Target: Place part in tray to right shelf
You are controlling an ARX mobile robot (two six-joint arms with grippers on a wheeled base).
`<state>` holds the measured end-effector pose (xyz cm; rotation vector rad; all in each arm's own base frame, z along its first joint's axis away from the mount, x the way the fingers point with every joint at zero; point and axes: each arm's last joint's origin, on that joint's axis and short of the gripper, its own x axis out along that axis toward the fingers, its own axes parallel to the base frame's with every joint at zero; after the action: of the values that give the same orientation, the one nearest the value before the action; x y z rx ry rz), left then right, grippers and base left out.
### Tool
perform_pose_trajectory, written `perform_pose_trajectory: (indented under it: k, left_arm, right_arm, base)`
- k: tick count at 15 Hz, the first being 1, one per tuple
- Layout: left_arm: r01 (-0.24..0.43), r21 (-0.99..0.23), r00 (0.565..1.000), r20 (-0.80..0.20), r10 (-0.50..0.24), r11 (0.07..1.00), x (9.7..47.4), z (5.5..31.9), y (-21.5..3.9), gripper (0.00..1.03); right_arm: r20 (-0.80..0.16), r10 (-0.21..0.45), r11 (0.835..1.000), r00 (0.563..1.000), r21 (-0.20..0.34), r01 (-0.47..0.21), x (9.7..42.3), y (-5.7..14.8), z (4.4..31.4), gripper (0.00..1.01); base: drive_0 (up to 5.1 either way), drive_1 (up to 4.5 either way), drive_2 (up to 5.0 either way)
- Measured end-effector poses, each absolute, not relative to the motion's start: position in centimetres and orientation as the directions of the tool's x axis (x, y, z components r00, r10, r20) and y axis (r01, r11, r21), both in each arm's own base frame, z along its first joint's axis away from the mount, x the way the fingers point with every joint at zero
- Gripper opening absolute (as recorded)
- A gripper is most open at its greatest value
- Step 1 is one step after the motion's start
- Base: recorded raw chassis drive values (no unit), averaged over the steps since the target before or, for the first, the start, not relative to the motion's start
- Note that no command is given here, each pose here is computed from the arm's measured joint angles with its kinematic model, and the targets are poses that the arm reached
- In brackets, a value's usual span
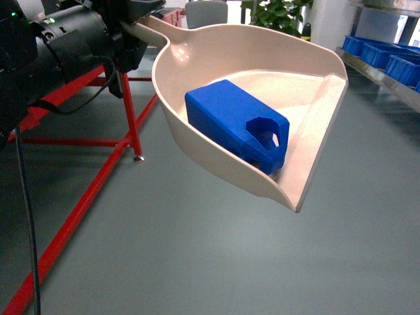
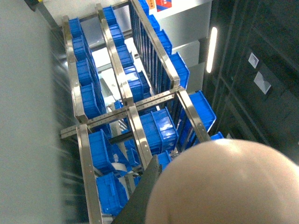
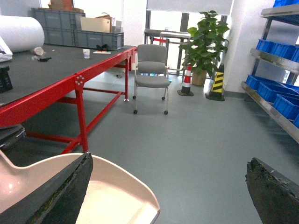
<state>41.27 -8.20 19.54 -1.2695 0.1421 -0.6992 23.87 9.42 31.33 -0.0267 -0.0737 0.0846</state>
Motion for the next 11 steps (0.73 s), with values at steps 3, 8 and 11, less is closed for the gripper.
perform_pose_trajectory:
  k: [3,8,11]
  left_arm:
    - [0.403,-0.907,0.789,0.275,-0.55,0.123,41.27,19.55,-8.19,0.12]
    - [0.399,-0.909,0.788,0.271,-0.554,0.123,41.28,19.51,-8.2,0.12]
    - [0.402,-0.907,0.789,0.275,-0.55,0.123,41.27,19.55,-8.19,0.12]
  right_arm:
    - [0.072,0.085,0.996,0.994,-0.03,-0.083,23.87,9.42,31.33,0.98]
    - [0.069,0.086,0.996,0.994,-0.031,-0.084,23.86,9.44,31.28,0.98]
    - [0.076,0.086,0.996,0.993,-0.028,-0.084,23.81,9.41,31.41,0.98]
  base:
    - [0.0,4.21,-4.3]
    - [-0.1,4.19,-4.3]
    - [-0.1,4.16,-4.4]
